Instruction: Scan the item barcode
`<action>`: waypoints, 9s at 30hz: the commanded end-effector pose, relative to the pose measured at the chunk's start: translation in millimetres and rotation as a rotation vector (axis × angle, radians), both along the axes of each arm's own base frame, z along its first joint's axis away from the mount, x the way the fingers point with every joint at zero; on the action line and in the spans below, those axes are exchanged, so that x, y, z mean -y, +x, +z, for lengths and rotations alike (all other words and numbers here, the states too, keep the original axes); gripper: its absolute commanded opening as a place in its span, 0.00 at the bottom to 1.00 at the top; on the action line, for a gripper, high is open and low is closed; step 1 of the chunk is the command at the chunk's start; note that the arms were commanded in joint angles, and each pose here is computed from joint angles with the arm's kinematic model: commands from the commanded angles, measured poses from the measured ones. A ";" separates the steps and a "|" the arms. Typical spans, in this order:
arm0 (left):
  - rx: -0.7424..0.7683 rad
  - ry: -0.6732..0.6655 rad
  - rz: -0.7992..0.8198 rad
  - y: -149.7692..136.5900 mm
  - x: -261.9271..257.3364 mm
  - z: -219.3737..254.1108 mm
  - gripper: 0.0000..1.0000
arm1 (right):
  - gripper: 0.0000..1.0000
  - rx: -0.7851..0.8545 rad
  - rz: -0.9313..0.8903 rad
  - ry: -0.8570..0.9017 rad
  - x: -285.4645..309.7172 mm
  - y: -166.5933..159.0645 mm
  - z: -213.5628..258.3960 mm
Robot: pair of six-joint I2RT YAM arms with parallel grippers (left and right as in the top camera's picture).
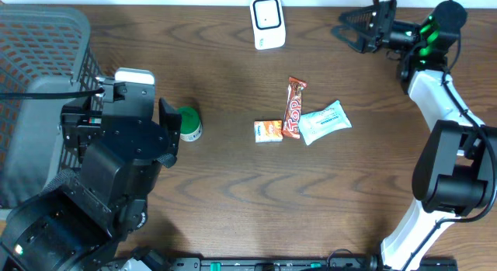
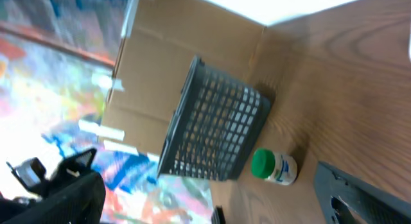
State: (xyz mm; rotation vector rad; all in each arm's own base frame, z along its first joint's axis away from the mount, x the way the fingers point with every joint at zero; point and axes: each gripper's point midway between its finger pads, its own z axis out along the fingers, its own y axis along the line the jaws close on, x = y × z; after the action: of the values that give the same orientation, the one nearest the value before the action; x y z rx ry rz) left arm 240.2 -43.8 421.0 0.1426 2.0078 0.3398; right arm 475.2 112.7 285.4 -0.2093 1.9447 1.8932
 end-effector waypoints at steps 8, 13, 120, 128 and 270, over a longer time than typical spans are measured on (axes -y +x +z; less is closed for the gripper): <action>0.009 0.011 0.017 -0.3 -4.3 2.9 0.98 | 0.98 0.139 -0.007 -0.029 -41.6 3.8 -0.5; 0.009 0.011 0.017 -0.3 -4.3 2.9 0.98 | 0.99 -0.048 -0.250 -0.215 -51.9 35.5 -72.2; 0.009 0.011 0.017 -0.3 -4.3 2.9 0.98 | 0.01 0.120 -1.640 -1.900 112.6 -15.9 -44.9; 0.009 0.011 0.017 -0.3 -4.3 2.9 0.98 | 0.01 0.251 -1.799 -2.050 96.1 -38.3 -27.9; 0.009 0.011 0.017 -0.3 -4.3 2.9 0.98 | 0.01 0.183 0.506 -0.510 -144.4 -174.2 -159.6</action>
State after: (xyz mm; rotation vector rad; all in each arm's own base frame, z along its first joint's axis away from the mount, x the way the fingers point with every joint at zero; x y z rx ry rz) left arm 240.2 -43.8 421.0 0.1426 2.0078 0.3398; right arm 304.1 254.6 84.1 -0.7930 2.8213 1.2062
